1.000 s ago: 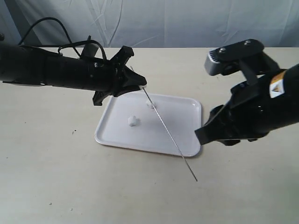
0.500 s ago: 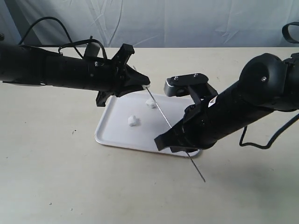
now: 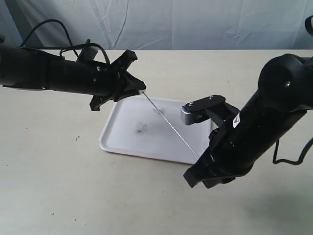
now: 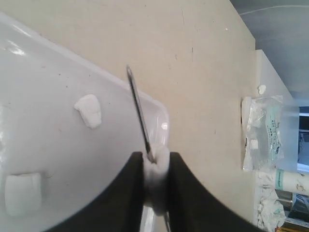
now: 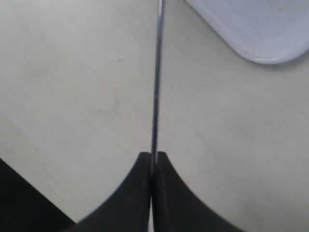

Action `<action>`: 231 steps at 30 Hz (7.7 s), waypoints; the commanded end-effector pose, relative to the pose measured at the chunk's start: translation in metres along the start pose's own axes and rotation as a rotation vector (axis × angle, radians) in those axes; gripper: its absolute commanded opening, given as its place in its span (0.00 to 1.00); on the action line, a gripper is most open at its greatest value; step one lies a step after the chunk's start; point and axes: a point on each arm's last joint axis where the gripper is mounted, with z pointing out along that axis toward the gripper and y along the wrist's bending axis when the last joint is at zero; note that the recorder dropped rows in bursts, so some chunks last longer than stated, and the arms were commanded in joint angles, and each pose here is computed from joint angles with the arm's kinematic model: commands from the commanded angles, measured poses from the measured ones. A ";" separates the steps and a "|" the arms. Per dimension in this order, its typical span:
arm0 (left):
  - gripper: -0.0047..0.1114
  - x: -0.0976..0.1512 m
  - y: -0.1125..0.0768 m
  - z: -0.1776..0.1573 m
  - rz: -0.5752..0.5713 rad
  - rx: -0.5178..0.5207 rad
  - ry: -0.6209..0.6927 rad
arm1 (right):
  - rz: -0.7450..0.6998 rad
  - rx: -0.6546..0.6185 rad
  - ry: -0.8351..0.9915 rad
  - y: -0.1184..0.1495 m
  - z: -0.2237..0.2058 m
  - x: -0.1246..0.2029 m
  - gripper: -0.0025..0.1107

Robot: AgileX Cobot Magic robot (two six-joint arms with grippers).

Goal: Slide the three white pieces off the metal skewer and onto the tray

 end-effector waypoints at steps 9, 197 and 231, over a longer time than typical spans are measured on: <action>0.17 0.001 -0.005 0.000 -0.010 0.035 0.015 | -0.025 0.016 -0.009 -0.001 -0.003 0.001 0.20; 0.04 0.129 -0.008 -0.210 1.002 -0.274 -0.251 | -0.113 0.173 -0.853 0.024 -0.158 0.045 0.19; 0.04 0.121 -0.006 -0.259 1.349 -0.552 -0.661 | 0.074 0.528 -1.252 -0.044 -0.143 0.096 0.19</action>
